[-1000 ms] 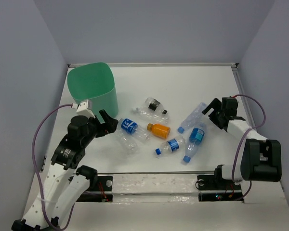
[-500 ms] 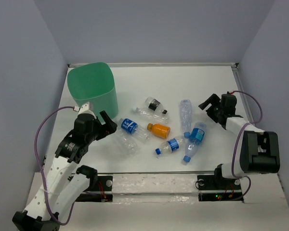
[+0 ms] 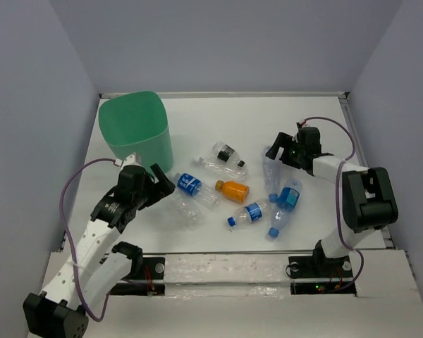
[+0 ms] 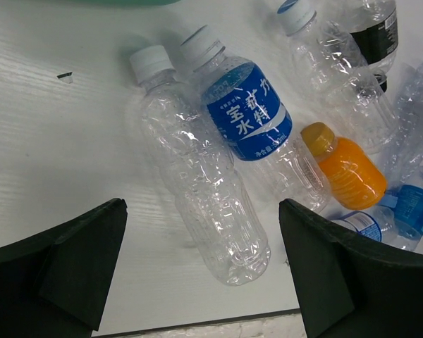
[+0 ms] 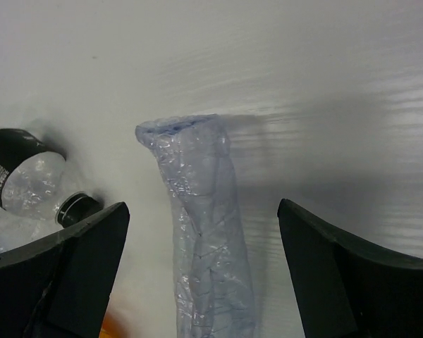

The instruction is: Put the plastic bottles in the bin

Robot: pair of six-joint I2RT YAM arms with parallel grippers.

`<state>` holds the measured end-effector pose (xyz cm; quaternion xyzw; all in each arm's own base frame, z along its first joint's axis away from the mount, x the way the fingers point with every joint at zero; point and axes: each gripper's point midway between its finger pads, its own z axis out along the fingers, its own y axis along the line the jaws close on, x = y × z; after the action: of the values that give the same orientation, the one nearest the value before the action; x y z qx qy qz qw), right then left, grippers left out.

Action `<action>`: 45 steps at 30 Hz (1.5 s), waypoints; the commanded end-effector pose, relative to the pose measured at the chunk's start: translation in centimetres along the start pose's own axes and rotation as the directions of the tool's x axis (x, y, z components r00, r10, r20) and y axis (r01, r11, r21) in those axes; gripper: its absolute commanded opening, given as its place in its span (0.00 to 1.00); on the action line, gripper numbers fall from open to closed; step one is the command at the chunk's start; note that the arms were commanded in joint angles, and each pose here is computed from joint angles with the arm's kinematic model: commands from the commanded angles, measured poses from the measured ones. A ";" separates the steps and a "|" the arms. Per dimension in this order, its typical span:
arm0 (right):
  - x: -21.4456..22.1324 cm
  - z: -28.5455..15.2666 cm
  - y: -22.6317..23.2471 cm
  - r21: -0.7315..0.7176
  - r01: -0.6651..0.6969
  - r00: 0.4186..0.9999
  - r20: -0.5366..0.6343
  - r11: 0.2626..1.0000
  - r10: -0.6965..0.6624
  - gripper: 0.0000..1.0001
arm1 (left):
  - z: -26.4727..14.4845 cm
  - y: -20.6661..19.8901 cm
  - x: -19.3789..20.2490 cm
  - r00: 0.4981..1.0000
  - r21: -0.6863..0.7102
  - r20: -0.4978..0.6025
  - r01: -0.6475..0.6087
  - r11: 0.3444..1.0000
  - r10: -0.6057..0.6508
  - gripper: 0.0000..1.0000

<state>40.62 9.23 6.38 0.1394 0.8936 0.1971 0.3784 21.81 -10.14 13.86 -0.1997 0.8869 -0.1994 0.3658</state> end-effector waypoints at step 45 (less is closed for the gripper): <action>-16.8 -23.6 44.4 -0.489 0.618 0.553 0.827 0.615 0.100 0.00 | 8.0 1.7 4.3 0.999 -0.056 -0.032 0.040 0.998 -0.042 0.99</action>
<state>40.53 33.07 44.70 -0.0877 0.5785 0.3744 0.7194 23.92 -12.54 5.27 -0.2229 0.9008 -0.1836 0.3243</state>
